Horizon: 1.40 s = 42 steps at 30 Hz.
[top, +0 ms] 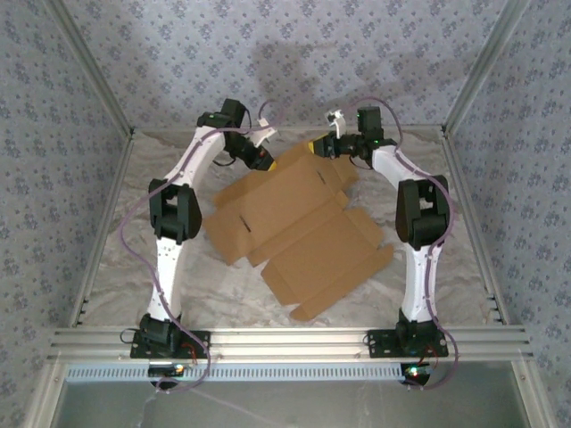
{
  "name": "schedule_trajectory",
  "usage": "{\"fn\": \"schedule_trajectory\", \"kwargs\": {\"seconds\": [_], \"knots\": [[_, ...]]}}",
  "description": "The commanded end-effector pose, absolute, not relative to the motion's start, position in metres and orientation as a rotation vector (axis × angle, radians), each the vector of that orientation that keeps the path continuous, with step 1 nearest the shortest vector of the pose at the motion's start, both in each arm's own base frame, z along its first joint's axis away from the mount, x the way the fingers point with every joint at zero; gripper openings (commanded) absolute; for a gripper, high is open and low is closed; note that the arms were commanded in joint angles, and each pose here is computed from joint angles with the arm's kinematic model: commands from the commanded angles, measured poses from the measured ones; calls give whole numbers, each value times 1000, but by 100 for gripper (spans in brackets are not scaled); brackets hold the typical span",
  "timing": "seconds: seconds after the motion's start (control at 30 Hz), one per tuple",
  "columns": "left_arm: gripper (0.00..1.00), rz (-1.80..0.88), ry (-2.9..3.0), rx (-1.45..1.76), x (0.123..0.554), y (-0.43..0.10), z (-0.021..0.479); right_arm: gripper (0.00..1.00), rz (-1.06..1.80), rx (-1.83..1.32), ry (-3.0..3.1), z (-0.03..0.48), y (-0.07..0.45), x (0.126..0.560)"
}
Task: Fold the paper box
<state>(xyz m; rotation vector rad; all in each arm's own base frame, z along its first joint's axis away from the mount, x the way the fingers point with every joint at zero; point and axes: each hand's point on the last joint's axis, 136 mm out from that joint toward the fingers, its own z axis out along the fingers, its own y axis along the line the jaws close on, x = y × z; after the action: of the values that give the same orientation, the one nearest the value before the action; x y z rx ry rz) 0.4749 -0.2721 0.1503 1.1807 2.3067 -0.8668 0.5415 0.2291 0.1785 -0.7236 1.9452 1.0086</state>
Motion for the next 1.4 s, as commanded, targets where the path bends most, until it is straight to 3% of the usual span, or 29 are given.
{"fn": "schedule_trajectory", "kwargs": {"seconds": [0.0,0.13,0.23,0.4,0.6,0.77,0.93,1.03,1.37], "knots": [[0,-731,2271,1191,490,-271,161,50,955,-664,1996,175,222,552],[0,-481,2228,1252,501,-267,169,73,828,-554,1971,202,201,556],[0,-273,2161,1336,506,-268,178,72,733,-430,1960,229,181,553],[0,44,2051,1478,507,-274,181,57,574,-211,2145,222,163,524],[0,279,1916,1501,509,-286,202,26,586,94,2307,175,152,453],[0,361,1795,1480,508,-295,224,0,787,311,2447,137,157,386],[0,384,1736,1434,507,-292,238,0,1121,349,2519,102,198,340],[0,374,1704,1431,501,-293,241,0,1198,443,2502,82,209,335],[0,390,1557,1536,458,-316,231,0,1059,824,2669,6,229,317]]}}
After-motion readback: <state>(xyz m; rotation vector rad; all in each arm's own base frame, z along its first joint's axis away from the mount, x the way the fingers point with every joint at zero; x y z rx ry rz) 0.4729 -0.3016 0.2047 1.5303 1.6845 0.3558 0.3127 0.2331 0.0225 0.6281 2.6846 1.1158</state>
